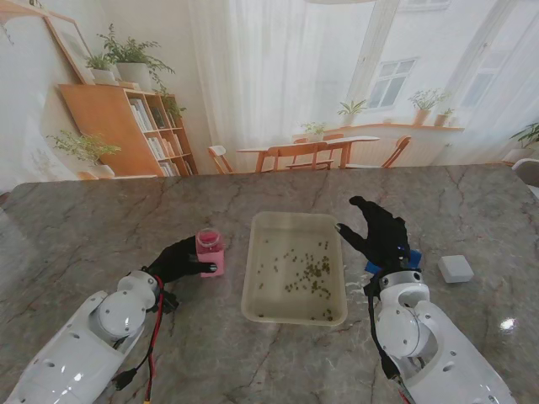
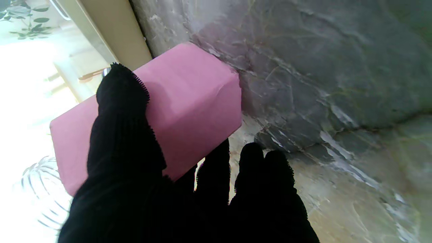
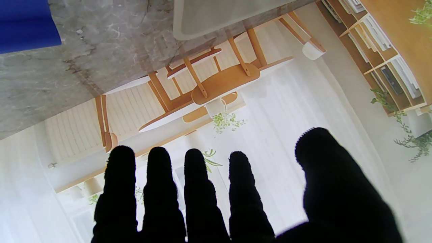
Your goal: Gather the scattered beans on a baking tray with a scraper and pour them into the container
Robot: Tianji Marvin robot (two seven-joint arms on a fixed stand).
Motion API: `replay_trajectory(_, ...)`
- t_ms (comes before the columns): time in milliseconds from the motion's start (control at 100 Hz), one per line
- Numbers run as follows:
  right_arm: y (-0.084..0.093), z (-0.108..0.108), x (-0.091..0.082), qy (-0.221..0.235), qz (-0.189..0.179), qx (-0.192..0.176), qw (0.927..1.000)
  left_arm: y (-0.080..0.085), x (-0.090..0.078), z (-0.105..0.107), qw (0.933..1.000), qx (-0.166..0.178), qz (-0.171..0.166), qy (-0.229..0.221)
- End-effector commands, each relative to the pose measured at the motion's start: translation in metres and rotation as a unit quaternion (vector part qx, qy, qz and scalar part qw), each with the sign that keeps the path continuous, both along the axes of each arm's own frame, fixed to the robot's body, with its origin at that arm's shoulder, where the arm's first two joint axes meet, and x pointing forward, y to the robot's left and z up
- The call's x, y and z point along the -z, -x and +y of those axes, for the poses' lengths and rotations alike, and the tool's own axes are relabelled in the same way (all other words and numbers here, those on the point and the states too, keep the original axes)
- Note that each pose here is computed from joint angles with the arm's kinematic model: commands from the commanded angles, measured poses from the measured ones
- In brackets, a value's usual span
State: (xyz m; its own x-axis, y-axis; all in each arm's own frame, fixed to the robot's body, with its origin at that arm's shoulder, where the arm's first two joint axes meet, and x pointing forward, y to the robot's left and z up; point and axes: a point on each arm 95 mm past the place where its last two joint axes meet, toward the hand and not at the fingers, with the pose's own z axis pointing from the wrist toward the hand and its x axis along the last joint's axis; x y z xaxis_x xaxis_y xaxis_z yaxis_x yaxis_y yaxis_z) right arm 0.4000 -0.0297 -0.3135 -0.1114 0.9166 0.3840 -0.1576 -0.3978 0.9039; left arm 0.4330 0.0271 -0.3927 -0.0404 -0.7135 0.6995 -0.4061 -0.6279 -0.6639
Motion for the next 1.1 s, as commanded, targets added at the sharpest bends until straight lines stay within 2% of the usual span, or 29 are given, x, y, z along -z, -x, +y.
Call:
replay_trajectory(0,0.000,0.001,0.003,-0.001,0.010,-0.001,0.9999,0.010,0.018,0.001,0.9995,-0.003,0.033,0.002)
replay_trajectory(220,0.001,0.000,0.003,-0.003,0.011,0.002,0.9999,0.013,0.021,0.004,0.9982,0.020,0.054,-0.018)
replay_trajectory(650,0.000,-0.001,0.005,-0.007,0.014,0.003,0.9999,0.021,0.020,0.005,0.9933,0.060,0.095,-0.024)
replay_trajectory(870,0.001,-0.001,0.005,-0.008,0.015,0.006,0.9998,0.021,0.021,0.002,0.9910,0.079,0.105,-0.024)
replay_trajectory(1090,0.001,-0.002,0.005,-0.011,0.017,0.007,0.9998,0.025,0.019,0.007,0.9876,0.091,0.118,-0.050)
